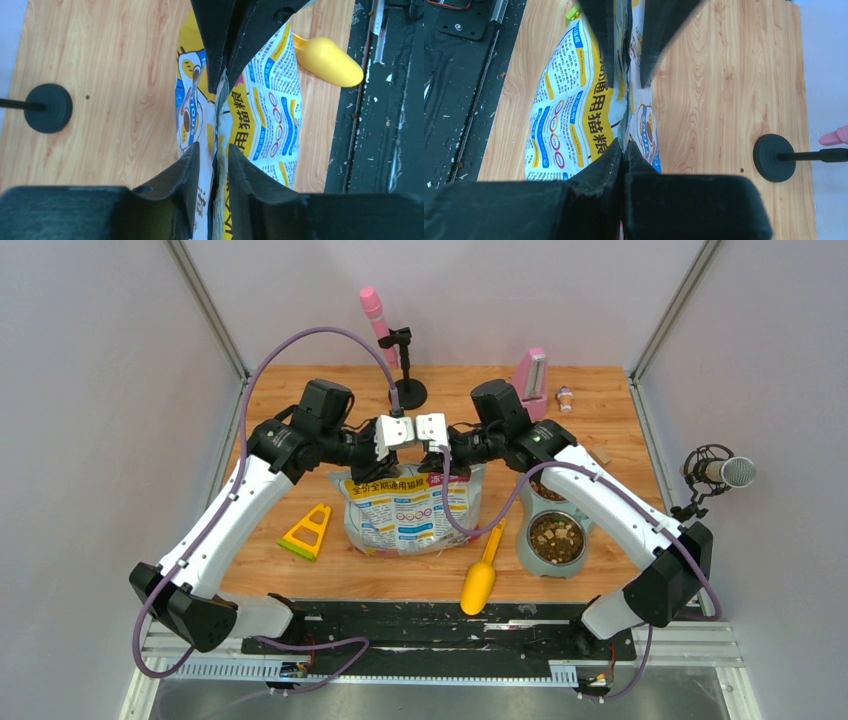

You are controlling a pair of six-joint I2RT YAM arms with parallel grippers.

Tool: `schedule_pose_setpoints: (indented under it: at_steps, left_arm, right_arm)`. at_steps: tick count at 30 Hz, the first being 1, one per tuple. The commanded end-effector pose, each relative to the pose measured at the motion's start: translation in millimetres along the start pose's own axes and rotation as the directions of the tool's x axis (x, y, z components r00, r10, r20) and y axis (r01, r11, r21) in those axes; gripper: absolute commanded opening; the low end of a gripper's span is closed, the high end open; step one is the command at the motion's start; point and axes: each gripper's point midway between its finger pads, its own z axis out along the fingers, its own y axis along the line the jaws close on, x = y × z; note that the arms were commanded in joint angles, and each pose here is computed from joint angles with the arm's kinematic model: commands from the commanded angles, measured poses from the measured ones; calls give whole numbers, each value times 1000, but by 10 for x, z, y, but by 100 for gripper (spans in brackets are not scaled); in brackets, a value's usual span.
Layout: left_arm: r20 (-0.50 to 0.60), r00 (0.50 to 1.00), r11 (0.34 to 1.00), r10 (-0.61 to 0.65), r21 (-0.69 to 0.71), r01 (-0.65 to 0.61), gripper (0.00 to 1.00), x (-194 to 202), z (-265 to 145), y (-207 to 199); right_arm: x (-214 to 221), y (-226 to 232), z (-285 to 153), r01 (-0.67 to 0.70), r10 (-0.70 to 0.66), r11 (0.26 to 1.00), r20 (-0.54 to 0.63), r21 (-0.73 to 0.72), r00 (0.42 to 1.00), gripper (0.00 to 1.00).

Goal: Serve the pet food

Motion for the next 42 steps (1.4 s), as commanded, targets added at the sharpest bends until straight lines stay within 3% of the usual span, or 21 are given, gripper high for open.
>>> schedule_pose_setpoints:
  at_steps: [1, 2, 3, 9, 11, 12, 14, 16, 17, 19, 24, 27, 29, 30, 31, 33, 39, 40, 42]
  left_arm:
    - [-7, 1000, 1000, 4, -10, -4, 16, -7, -21, 23]
    - [-7, 1000, 1000, 0, -10, 0, 3, -10, -15, 29]
    - [-10, 1000, 1000, 0, -10, 0, 1, -6, -16, 29]
    - [-20, 999, 999, 39, -20, -40, 0, 15, -100, -11]
    - [-61, 998, 999, 22, -40, -24, 23, 84, -119, 23]
    - [-87, 996, 998, 22, -62, -27, 42, 126, -135, 63]
    - [-132, 991, 995, 25, -88, -37, 55, 207, -176, 98]
    - [-161, 987, 991, 30, -122, -50, 45, 259, -244, 121]
    - [-168, 985, 989, 36, -132, -59, 19, 276, -286, 109]
    - [-177, 984, 986, 31, -158, -60, 1, 306, -342, 118]
    - [-194, 981, 984, 17, -169, -50, 0, 345, -415, 95]
    - [-212, 977, 977, 21, -202, -65, 45, 371, -471, 132]
    - [-235, 971, 968, 38, -231, -93, 51, 404, -530, 172]
    - [-247, 968, 961, 48, -253, -113, 49, 416, -581, 197]
    - [-248, 967, 954, 56, -273, -125, 27, 411, -607, 234]
    - [-267, 962, 937, 50, -320, -138, 2, 446, -664, 320]
    - [-281, 957, 946, 69, -285, -152, 0, 469, -697, 264]
    - [-291, 954, 947, 69, -282, -155, 16, 484, -704, 264]
    - [-310, 947, 950, 79, -264, -166, 36, 522, -726, 226]
  right_arm:
    - [-368, 8, -137, 77, -79, 997, 91, 21, 993, 0]
    - [-368, 7, -141, 76, -78, 997, 90, 23, 993, 0]
    - [-371, 7, -150, 77, -79, 997, 89, 26, 993, 0]
    - [-372, 6, -178, 75, -78, 996, 82, 38, 994, 0]
    - [-376, 6, -187, 74, -77, 996, 82, 42, 994, 0]
    - [-381, 4, -191, 74, -77, 996, 82, 44, 994, 0]
    - [-385, 0, -198, 70, -74, 996, 81, 47, 994, 0]
    - [-382, 1, -201, 64, -67, 997, 79, 48, 995, 0]
    - [-393, 0, -208, 64, -68, 997, 80, 50, 994, 0]
    - [-399, 0, -209, 63, -67, 997, 82, 50, 994, 0]
    - [-389, -1, -200, 58, -62, 997, 81, 47, 995, 0]
    - [-393, -1, -213, 57, -61, 997, 79, 53, 995, 0]
    - [-388, -4, -221, 56, -60, 997, 74, 57, 995, 0]
    - [-384, -1, -222, 55, -59, 997, 73, 58, 996, 0]
    - [-376, 2, -220, 52, -56, 997, 71, 57, 996, 0]
    - [-366, 10, -217, 50, -53, 997, 69, 54, 996, 0]
    - [-388, 5, -240, 61, -65, 996, 70, 63, 995, 0]
    - [-388, 5, -244, 61, -66, 996, 70, 63, 995, 0]
    - [-388, 11, -247, 60, -65, 996, 70, 64, 995, 0]
